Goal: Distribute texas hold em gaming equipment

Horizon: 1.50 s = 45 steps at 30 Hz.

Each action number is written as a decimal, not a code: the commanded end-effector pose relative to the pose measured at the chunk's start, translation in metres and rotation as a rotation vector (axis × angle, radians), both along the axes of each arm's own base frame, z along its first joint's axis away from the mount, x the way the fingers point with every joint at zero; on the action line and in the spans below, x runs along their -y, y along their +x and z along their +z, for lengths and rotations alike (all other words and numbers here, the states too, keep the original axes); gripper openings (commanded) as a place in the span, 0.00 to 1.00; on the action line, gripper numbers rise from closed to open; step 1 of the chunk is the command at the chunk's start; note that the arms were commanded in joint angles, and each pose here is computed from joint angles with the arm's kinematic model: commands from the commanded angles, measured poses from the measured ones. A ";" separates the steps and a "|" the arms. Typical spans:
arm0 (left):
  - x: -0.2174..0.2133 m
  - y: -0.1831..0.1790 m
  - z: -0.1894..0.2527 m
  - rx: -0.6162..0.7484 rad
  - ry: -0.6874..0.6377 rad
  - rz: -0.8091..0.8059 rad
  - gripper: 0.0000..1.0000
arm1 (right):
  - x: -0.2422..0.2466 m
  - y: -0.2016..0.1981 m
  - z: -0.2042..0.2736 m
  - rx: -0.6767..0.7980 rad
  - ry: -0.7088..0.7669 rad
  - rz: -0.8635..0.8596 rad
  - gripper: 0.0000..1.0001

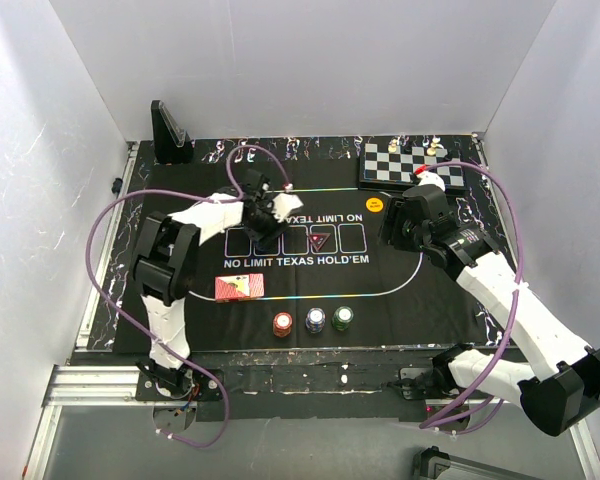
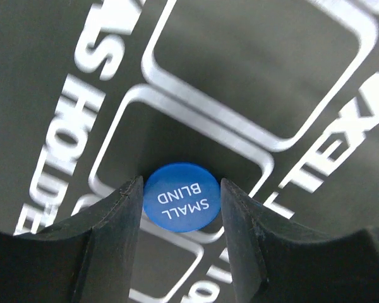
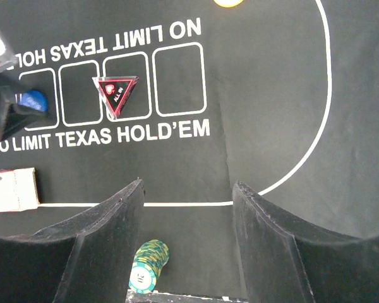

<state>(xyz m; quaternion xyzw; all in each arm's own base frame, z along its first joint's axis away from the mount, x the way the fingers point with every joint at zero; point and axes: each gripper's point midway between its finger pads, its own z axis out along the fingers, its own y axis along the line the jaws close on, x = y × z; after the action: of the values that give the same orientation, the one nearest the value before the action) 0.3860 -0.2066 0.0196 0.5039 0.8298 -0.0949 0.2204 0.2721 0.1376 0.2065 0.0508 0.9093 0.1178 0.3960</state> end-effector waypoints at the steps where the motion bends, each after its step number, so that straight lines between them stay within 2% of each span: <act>1: -0.073 -0.010 0.008 -0.022 0.109 0.113 0.36 | 0.000 0.008 0.005 0.045 0.005 -0.005 0.65; 8: -0.151 -0.028 0.026 0.018 0.150 0.224 0.36 | 0.004 0.024 -0.009 0.007 -0.050 -0.035 0.64; 13: -0.183 -0.022 0.045 0.052 0.128 0.310 0.37 | 0.012 0.054 -0.031 -0.082 -0.113 -0.100 0.71; 15: -0.178 -0.013 0.062 0.072 0.087 0.328 0.43 | 0.018 0.067 -0.040 -0.109 -0.138 -0.131 0.77; 18: -0.163 -0.001 0.090 0.078 -0.007 0.369 0.67 | 0.032 0.089 -0.054 -0.154 -0.176 -0.183 0.83; 21: -0.148 0.000 0.108 0.042 -0.098 0.394 0.78 | 0.041 0.105 -0.069 -0.206 -0.186 -0.200 0.85; 23: -0.142 -0.004 0.108 0.024 -0.129 0.393 0.78 | 0.045 0.114 -0.076 -0.230 -0.185 -0.210 0.86; 29: -0.154 -0.026 0.070 -0.026 -0.059 0.413 0.80 | 0.043 0.144 -0.097 -0.258 -0.128 -0.195 0.88; 33: -0.151 -0.031 0.086 -0.008 -0.085 0.424 0.89 | 0.032 0.164 -0.111 -0.279 -0.077 -0.165 0.87; 36: -0.147 -0.031 0.105 0.004 -0.114 0.434 0.92 | 0.024 0.180 -0.122 -0.284 -0.065 -0.141 0.85; 45: -0.141 -0.036 0.126 0.002 -0.170 0.471 0.93 | 0.016 0.201 -0.154 -0.350 -0.074 -0.119 0.76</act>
<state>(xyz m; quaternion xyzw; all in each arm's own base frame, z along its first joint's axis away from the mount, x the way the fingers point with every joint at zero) 0.3501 -0.0584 0.1186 0.2845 0.9206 -0.0964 0.2497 0.4589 0.1172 0.0427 0.1181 0.9664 0.0389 0.2251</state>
